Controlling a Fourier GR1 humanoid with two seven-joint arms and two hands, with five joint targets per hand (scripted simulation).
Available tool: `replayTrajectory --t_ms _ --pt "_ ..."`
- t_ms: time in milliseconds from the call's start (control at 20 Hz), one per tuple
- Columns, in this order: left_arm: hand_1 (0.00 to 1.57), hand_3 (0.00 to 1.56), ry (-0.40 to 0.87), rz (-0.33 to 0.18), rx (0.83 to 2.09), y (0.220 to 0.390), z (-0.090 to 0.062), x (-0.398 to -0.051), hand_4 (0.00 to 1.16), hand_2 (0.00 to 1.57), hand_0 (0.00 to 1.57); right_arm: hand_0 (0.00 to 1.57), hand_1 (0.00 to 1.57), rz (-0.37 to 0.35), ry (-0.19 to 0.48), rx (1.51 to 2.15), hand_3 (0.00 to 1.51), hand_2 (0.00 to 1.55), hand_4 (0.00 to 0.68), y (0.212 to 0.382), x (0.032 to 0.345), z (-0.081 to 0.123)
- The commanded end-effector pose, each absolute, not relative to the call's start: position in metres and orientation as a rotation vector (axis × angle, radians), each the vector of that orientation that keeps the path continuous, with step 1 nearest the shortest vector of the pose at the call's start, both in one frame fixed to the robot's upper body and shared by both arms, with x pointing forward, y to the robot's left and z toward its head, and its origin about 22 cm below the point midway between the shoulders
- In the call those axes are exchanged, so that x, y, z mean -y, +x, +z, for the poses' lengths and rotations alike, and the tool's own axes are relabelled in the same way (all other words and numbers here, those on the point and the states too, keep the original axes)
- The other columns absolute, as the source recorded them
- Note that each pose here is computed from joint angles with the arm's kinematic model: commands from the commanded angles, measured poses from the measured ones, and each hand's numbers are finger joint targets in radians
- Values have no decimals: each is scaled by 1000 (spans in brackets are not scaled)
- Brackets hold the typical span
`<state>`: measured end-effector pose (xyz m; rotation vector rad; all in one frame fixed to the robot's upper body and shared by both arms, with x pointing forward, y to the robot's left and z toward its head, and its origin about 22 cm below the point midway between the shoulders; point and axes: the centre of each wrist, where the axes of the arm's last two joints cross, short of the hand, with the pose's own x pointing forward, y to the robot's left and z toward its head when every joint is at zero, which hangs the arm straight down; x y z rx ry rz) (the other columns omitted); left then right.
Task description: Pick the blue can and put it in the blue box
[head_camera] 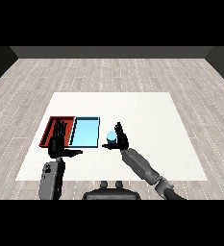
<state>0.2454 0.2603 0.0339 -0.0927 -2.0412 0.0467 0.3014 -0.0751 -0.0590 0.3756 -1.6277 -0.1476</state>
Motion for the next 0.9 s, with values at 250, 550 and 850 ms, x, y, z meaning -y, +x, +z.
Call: replayTrajectory --t_ms 250,550,850 --pt "0 0 -71 26 2042 237 24 -268 0 0 0 0 0 -112 385 1576 0 0 0 313 71 -57" --pt "0 0 -98 54 2040 234 19 -254 0 0 0 1534 1534 -162 33 1603 1452 1491 658 318 67 -52" --pt "0 0 -76 61 2040 244 43 -269 0 0 0 1509 1509 -100 -36 1573 1428 1479 620 313 64 -58"
